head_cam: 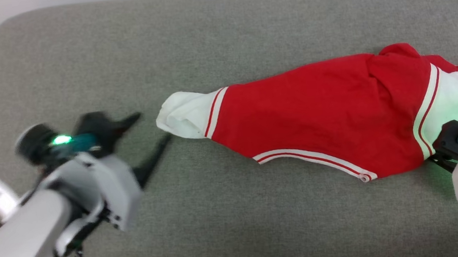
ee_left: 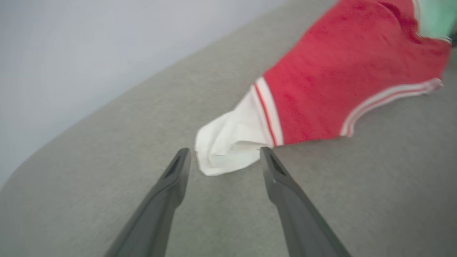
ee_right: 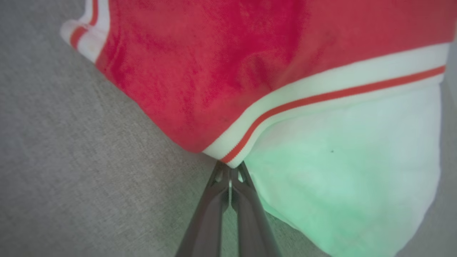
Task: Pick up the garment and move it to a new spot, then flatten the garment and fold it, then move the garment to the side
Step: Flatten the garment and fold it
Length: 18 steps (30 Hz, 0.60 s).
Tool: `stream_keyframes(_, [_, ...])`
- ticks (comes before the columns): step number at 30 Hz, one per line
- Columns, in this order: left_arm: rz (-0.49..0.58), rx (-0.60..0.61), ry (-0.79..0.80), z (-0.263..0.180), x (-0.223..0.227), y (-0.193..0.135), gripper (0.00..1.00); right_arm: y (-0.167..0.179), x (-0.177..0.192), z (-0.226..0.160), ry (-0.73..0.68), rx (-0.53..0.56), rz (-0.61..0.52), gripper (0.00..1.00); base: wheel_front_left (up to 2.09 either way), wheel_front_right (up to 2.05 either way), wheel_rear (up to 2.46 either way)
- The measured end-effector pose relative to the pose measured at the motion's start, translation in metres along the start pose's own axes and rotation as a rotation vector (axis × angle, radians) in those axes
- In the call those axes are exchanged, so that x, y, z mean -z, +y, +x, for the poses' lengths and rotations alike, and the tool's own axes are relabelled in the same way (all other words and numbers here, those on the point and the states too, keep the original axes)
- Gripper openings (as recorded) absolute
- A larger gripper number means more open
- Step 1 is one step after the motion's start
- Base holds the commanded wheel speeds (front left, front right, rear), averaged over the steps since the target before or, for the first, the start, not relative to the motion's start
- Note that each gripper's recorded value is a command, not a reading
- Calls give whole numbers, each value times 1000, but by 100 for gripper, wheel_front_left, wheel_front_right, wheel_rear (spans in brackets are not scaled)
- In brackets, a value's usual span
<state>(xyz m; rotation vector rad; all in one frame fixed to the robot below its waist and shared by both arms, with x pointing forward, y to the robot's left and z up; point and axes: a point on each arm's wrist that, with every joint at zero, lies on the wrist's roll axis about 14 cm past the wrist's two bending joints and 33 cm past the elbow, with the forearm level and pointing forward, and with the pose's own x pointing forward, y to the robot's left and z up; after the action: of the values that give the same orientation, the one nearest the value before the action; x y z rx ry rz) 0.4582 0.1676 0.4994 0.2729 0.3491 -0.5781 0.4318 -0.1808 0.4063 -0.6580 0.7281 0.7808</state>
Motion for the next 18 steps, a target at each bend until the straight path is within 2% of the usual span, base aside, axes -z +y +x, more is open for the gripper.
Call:
stream_keyframes(4, [34, 179, 144, 19, 5, -38, 100, 2, -3, 6, -9, -13, 4, 0, 0, 0, 0])
stream_keyframes(7, [74, 228, 227, 28, 14, -41, 100, 2, -4, 10, -15, -24, 9, 0, 0, 0, 0])
stream_keyframes(14, [94, 220, 280, 60, 28, -25, 100, 0, -3, 19, -22, -41, 16, 0, 0, 0, 0])
stream_keyframes(18, [80, 232, 334, 73, 49, -29, 100, -3, -3, 23, -26, -45, 21, 0, 0, 0, 0])
